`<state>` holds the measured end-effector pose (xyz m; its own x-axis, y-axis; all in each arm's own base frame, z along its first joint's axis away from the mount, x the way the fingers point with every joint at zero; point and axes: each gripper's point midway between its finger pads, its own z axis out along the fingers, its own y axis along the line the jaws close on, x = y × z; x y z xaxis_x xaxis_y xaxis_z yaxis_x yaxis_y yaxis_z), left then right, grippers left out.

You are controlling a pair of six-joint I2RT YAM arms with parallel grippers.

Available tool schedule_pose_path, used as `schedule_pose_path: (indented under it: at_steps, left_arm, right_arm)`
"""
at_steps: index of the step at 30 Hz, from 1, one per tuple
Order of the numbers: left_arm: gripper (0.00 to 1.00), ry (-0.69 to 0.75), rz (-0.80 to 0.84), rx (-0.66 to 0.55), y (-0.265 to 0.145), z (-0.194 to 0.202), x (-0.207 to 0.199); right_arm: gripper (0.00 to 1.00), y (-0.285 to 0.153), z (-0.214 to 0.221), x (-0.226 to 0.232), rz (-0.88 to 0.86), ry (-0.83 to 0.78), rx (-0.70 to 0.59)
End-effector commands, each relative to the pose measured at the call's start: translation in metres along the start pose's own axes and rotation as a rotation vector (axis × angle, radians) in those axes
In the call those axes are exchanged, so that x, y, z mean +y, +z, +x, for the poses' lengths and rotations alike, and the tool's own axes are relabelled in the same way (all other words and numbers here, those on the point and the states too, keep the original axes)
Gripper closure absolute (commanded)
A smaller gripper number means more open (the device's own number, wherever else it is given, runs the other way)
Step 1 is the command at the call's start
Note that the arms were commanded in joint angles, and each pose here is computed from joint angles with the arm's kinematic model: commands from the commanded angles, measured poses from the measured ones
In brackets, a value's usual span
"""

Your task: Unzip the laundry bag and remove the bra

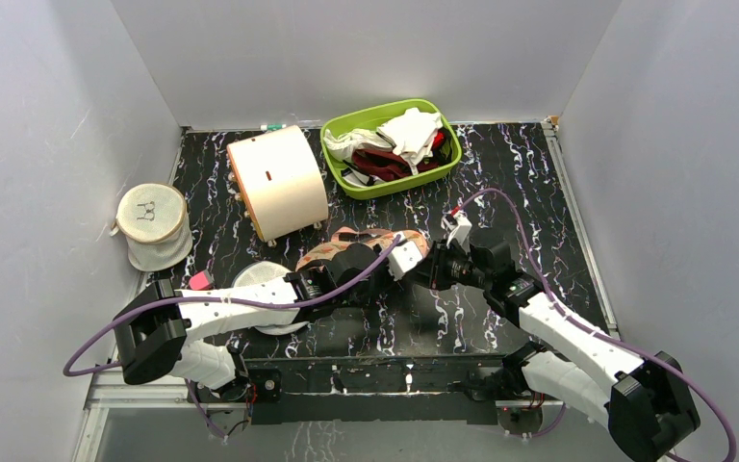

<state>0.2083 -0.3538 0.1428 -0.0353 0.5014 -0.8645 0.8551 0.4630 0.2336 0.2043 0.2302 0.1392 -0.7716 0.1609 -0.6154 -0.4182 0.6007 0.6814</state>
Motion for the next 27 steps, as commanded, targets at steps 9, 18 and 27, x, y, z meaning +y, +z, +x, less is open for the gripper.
schedule_pose_path:
  at_steps: [9,18,27]
  left_arm:
    - [1.0,0.023,-0.007,-0.029,0.002,-0.015,0.004]
    - [1.0,0.035,0.01,-0.021,0.002,-0.013,0.001]
    - [1.0,0.044,0.008,0.016,0.009,-0.001,-0.001]
  right_arm:
    - [0.93,-0.012,-0.013,-0.02,0.197,-0.075,0.036]
    - [1.0,-0.024,-0.024,-0.04,0.361,-0.069,0.021]
    - [1.0,-0.027,-0.035,-0.032,0.305,0.001,-0.058]
